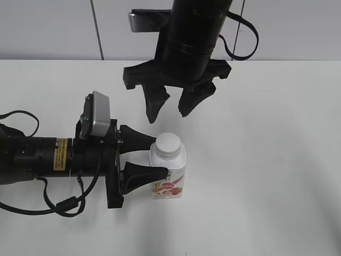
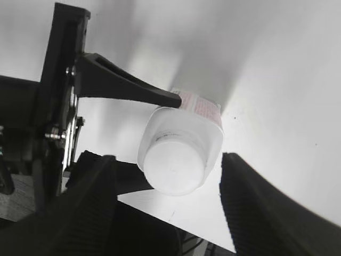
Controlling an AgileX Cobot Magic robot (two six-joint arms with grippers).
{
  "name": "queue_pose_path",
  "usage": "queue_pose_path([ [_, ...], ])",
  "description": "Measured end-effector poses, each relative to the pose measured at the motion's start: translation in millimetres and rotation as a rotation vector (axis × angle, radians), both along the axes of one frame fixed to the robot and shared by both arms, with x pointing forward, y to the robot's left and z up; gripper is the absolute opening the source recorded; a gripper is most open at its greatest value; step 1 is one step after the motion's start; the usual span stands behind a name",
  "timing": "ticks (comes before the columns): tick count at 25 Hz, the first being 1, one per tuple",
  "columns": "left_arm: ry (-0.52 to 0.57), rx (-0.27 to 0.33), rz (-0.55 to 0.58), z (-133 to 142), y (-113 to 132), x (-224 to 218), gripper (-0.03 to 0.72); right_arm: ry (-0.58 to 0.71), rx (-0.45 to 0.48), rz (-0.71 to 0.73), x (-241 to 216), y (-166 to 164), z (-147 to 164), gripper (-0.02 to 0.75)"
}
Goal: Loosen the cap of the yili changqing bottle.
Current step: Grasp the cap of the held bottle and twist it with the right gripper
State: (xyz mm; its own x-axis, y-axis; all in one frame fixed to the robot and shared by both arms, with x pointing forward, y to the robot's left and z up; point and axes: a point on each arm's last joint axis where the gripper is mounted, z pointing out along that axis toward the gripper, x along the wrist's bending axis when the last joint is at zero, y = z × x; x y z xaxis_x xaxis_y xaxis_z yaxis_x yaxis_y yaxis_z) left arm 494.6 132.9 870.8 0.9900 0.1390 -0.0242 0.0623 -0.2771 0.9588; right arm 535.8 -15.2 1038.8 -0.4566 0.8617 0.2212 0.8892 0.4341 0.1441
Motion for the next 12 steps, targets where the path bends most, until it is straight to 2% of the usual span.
queue_pose_path([
  [3, 0.0, 0.0, 0.0, 0, 0, 0, 0.44, 0.02, -0.003, -0.053, -1, 2, -2, 0.484],
  [12, 0.0, 0.0, 0.0, 0, 0, 0, 0.44, 0.046, -0.051, -0.076, -2, 8, -20, 0.485],
])
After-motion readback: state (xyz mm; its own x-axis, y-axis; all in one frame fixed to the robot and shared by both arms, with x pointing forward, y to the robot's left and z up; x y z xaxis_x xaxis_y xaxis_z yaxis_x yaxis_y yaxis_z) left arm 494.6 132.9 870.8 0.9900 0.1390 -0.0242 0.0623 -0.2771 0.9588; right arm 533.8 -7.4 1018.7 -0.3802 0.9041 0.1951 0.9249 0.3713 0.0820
